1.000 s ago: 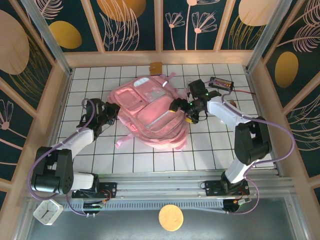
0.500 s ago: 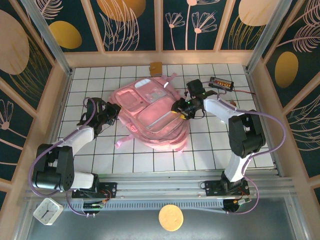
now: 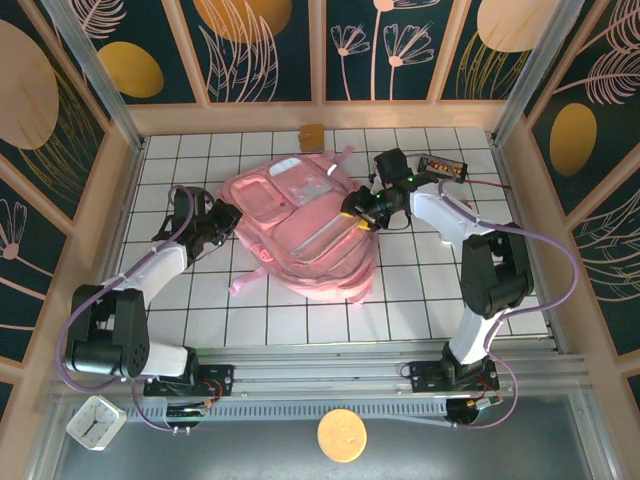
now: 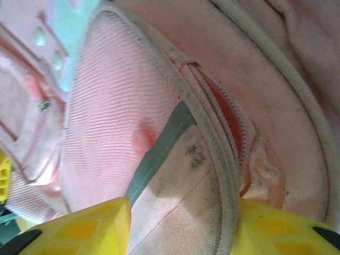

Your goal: Pack the student bag

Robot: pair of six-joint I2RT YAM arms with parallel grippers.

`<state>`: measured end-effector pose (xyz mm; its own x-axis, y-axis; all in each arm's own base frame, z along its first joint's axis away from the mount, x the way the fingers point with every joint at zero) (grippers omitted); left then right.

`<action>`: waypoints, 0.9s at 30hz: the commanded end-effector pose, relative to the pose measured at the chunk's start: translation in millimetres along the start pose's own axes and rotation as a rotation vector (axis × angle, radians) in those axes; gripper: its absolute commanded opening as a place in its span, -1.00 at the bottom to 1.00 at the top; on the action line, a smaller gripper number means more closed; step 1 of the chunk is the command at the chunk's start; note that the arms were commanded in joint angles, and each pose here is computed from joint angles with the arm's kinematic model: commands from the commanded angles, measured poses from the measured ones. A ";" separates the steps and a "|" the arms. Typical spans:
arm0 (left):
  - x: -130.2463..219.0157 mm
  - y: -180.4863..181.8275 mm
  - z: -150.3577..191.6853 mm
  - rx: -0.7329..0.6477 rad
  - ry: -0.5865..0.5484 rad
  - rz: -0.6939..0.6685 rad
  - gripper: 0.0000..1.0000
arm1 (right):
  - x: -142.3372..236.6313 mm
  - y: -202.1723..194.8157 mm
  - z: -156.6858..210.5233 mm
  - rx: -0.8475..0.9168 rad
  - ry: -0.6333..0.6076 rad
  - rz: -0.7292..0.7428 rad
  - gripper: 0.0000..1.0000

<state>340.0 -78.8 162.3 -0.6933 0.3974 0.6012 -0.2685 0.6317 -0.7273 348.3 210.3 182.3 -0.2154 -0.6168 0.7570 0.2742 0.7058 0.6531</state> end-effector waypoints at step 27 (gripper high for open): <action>9.7 -24.8 -0.5 -0.270 0.111 0.015 -0.39 | 8.1 52.1 3.2 -0.058 0.037 -0.289 -0.80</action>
<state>340.8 -78.4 163.7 -0.6211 0.3911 0.6792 -0.1932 0.7634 -0.6163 354.6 228.4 200.6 -0.2282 -0.7515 0.6191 0.3494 0.5303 0.7725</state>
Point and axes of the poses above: each hand's point on the last joint's axis, 136 mm out from that joint toward the fingers, its own x axis back along the fingers, its own y axis along the line the jaws close on, z = x × y, the point moved 6 cm from there along x, back along the fingers, and after that the axes turned 7 degrees about -x, right-handed, at the moved point
